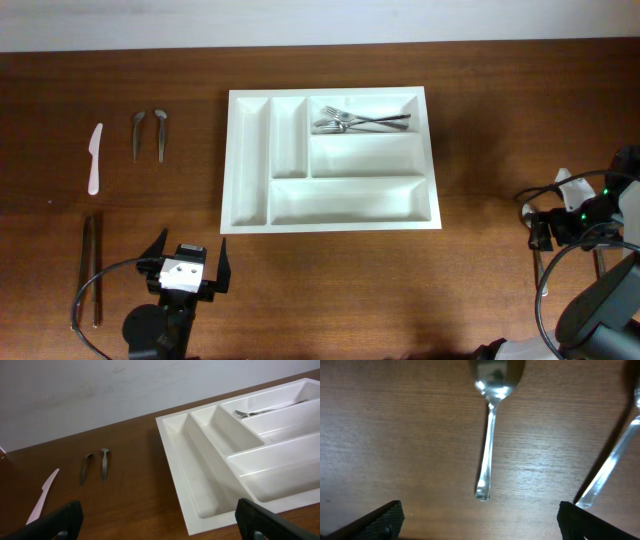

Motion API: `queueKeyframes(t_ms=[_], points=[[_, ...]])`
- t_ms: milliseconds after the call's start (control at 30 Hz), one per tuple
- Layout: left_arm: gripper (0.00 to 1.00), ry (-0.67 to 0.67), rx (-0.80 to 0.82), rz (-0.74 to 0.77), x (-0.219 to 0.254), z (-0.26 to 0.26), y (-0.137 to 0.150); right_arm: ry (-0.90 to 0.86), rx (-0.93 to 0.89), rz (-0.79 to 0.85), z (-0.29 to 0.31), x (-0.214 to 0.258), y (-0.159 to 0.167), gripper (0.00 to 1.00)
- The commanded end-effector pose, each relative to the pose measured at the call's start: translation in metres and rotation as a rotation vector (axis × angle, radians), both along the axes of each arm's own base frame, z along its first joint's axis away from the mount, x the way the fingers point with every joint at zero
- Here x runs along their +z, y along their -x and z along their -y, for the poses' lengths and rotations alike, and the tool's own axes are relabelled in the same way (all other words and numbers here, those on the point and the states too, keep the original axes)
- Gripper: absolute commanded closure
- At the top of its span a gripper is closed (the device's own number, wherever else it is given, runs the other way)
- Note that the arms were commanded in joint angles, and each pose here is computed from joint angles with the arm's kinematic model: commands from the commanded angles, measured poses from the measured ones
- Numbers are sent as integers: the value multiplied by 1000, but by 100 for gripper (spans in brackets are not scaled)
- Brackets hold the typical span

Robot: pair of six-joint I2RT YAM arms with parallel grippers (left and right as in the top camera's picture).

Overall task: Pack container
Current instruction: 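Lower the right gripper over the spoon and close on its handle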

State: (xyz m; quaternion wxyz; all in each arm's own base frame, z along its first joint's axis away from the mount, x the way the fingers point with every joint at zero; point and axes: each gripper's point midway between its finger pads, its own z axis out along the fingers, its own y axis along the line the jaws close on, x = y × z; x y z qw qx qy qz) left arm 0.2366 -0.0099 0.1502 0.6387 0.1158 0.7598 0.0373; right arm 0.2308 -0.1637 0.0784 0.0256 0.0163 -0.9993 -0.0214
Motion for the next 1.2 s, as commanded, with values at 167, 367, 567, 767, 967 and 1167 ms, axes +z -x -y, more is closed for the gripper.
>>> queueKeyframes(t_ms=[167, 367, 567, 767, 967, 1167], points=[[1, 1, 2, -4, -2, 0, 0, 53, 89, 56, 12, -6, -14, 1], [1, 2, 2, -4, -2, 0, 0, 72, 93, 44, 20, -17, -18, 1], [1, 2, 2, -4, -2, 0, 0, 26, 16, -23, 17, -41, -14, 1], [1, 2, 2, -4, -2, 0, 0, 16, -53, -47, 17, -54, -14, 1], [1, 2, 2, -4, -2, 0, 0, 30, -59, -28, 19, -60, -18, 1], [1, 1, 2, -4, -2, 0, 0, 25, -103, -41, 13, -75, -10, 1]])
